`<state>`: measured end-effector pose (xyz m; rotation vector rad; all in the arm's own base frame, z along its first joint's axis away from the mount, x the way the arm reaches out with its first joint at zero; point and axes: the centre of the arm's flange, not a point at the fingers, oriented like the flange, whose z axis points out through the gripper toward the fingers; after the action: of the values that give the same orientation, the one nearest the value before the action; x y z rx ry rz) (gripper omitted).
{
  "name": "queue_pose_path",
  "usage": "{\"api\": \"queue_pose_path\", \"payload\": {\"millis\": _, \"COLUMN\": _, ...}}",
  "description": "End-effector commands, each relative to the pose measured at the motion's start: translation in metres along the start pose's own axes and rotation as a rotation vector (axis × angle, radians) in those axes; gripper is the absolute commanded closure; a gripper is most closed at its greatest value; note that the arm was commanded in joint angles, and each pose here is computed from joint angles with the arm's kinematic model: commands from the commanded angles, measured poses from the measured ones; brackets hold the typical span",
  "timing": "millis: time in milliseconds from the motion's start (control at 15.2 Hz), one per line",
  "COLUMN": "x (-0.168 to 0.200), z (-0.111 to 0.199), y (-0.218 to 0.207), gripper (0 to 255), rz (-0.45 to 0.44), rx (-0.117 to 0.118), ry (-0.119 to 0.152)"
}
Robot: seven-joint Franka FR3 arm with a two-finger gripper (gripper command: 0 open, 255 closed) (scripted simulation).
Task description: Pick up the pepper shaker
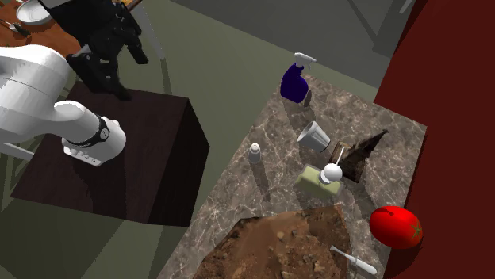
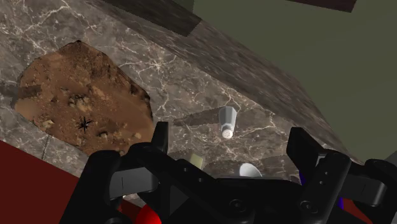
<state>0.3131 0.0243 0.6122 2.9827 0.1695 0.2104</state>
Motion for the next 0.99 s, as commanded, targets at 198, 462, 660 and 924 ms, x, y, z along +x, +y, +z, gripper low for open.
{"api": "queue_pose_path", "payload": {"millis": 198, "x": 0.021, "z": 0.034, "y": -0.004, "gripper": 0, "rz": -0.015, "rx": 0.006, "ry": -0.009}}
{"api": "queue_pose_path", "payload": {"millis": 462, "x": 0.048, "z": 0.080, "y": -0.010, "gripper": 0, "rz": -0.035, "rx": 0.015, "ry": -0.020}}
{"api": "queue_pose_path", "payload": {"millis": 660, "x": 0.068, "z": 0.114, "y": -0.015, "gripper": 0, "rz": -0.051, "rx": 0.021, "ry": -0.029}}
{"api": "queue_pose_path", "payload": {"millis": 924, "x": 0.094, "z": 0.161, "y": -0.022, "gripper": 0, "rz": -0.071, "rx": 0.030, "ry": -0.041}}
